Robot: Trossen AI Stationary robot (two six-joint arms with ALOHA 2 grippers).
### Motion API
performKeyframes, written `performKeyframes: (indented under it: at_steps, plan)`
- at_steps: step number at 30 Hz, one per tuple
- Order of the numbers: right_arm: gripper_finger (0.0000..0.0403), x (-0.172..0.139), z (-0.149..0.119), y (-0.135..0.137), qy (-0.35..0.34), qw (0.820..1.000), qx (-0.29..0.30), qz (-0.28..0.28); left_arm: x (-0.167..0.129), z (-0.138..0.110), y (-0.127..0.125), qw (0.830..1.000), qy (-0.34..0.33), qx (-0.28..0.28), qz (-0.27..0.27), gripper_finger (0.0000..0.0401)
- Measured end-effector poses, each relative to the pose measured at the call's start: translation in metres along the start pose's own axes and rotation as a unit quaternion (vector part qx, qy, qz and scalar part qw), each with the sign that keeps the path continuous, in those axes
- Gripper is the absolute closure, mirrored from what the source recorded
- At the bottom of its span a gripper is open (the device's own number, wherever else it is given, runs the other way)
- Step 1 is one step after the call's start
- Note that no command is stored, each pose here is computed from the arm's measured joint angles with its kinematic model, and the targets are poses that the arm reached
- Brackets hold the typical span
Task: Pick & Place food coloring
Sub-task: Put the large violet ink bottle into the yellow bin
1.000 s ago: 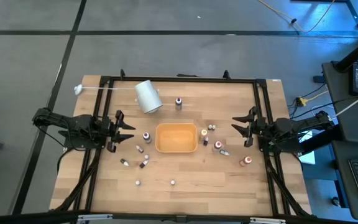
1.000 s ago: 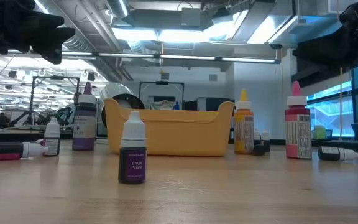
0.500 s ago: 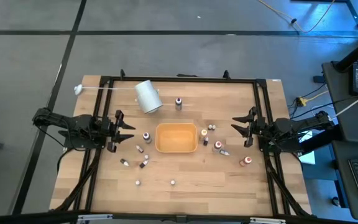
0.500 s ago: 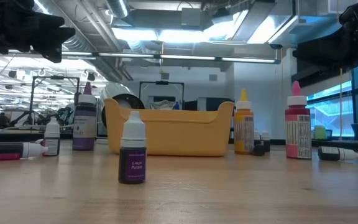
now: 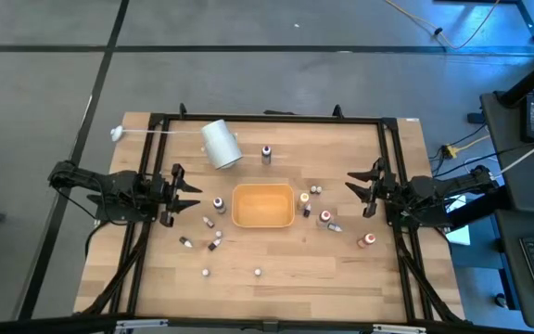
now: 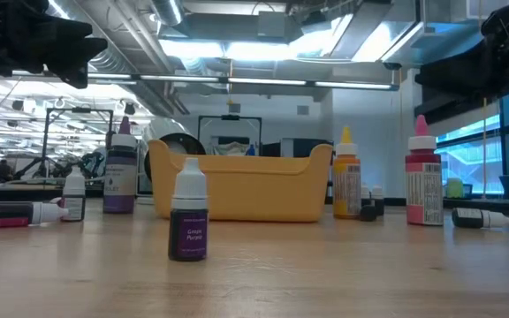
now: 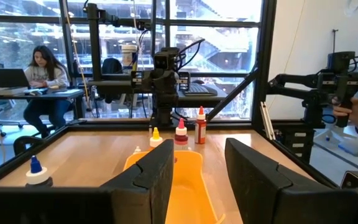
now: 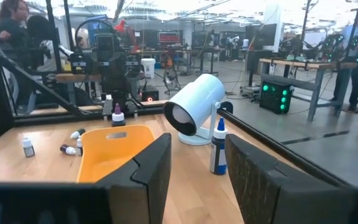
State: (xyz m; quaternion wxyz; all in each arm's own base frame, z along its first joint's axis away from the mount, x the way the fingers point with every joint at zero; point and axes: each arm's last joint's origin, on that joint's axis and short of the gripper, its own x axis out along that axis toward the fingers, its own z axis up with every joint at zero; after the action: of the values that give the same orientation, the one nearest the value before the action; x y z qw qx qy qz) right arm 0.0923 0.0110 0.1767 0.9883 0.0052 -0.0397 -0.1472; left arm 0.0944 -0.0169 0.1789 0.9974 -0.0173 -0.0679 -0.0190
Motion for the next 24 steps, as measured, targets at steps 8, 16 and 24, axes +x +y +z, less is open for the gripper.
performKeyframes:
  at_steps: [8,16,24]
  plan:
    - [0.025,0.0,-0.0004,0.0001,0.002,1.0,0.012,0.001,0.0,0.0,0.0,1.0,0.0,0.0,0.0,0.026]
    - [0.025,0.0,-0.0003,0.0001,0.002,1.0,0.012,0.001,0.0,0.0001,0.0,1.0,0.0,0.0,0.0,0.026]
    - [0.025,0.0,-0.0003,0.0001,0.001,1.0,0.012,0.001,-0.0001,0.0032,0.0006,1.0,-0.016,-0.003,0.01,0.0236]
